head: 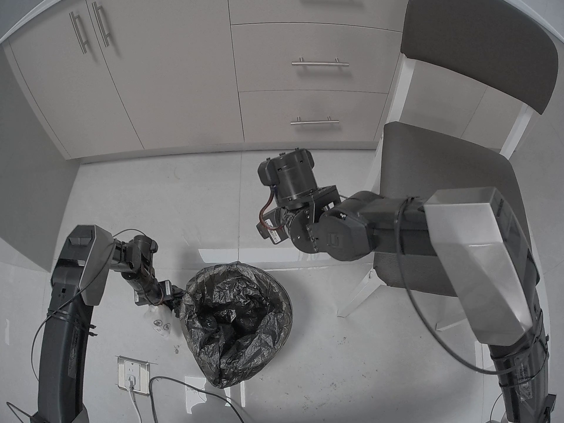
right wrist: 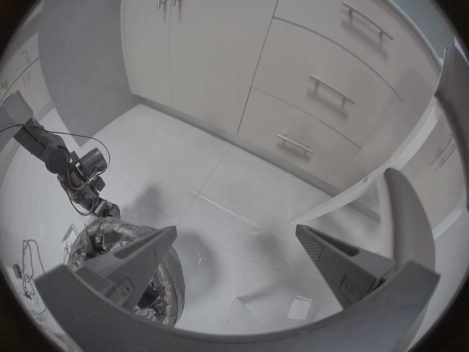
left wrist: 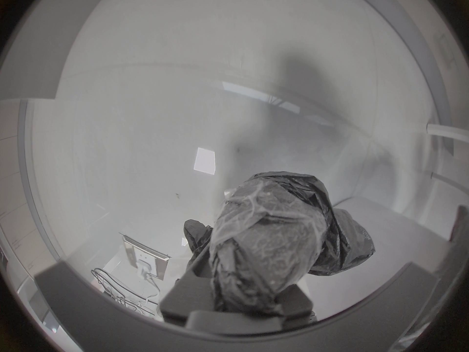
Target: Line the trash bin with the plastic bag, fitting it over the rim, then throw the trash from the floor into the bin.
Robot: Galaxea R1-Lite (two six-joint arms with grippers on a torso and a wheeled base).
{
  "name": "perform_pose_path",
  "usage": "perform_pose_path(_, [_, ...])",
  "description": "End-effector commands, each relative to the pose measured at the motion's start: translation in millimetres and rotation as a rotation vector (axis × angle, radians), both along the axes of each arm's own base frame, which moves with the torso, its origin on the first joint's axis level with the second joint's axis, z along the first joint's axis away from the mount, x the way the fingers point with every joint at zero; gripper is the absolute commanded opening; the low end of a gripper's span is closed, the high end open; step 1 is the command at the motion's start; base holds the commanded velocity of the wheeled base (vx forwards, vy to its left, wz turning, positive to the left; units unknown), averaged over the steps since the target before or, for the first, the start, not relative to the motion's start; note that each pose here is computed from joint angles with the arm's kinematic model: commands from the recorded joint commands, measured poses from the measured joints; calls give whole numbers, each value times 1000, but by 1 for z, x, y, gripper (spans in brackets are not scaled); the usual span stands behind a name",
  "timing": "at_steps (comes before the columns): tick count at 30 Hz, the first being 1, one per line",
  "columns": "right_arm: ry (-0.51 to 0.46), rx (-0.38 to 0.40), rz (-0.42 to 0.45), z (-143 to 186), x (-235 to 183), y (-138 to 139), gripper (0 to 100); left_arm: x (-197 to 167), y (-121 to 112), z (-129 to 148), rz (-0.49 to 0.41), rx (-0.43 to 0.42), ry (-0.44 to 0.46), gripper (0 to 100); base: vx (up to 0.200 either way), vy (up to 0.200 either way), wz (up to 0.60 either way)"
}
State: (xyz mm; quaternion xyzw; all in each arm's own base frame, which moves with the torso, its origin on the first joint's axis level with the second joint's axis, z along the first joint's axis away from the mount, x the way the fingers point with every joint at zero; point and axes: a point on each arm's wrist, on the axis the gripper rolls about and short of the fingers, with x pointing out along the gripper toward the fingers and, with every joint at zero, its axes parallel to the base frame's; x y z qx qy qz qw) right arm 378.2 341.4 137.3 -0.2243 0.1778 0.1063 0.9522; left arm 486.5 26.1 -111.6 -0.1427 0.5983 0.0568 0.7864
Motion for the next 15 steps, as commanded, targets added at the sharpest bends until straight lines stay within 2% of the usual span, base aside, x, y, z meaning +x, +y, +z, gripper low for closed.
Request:
perform_pose_path(1, [-80,53,-18,63,-22,-13,100,5,14,81,26,9,-109,0,0,0,0])
perform_pose_path(2, [-88,52,-26,76,-28,-16,100,4,15,98,27,11,-123,0,0,0,0])
perform_pose_path(4, [-88,46,-26,88,-36,-20,100,2,15,113,29,12,-133,0,0,0,0])
perform_pose_path(9, [-55,-35,-52,137,-82,-44,100,-18,9,196,23,15,-188,0,0,0,0])
perform_pose_path(13, [-39,-87,-75,167,-115,-67,100,-45,-7,255,-2,9,-199,0,0,0,0])
perform_pose_path(15, [-38,-97,-77,178,-128,-76,100,-59,-18,276,-25,5,-185,0,0,0,0])
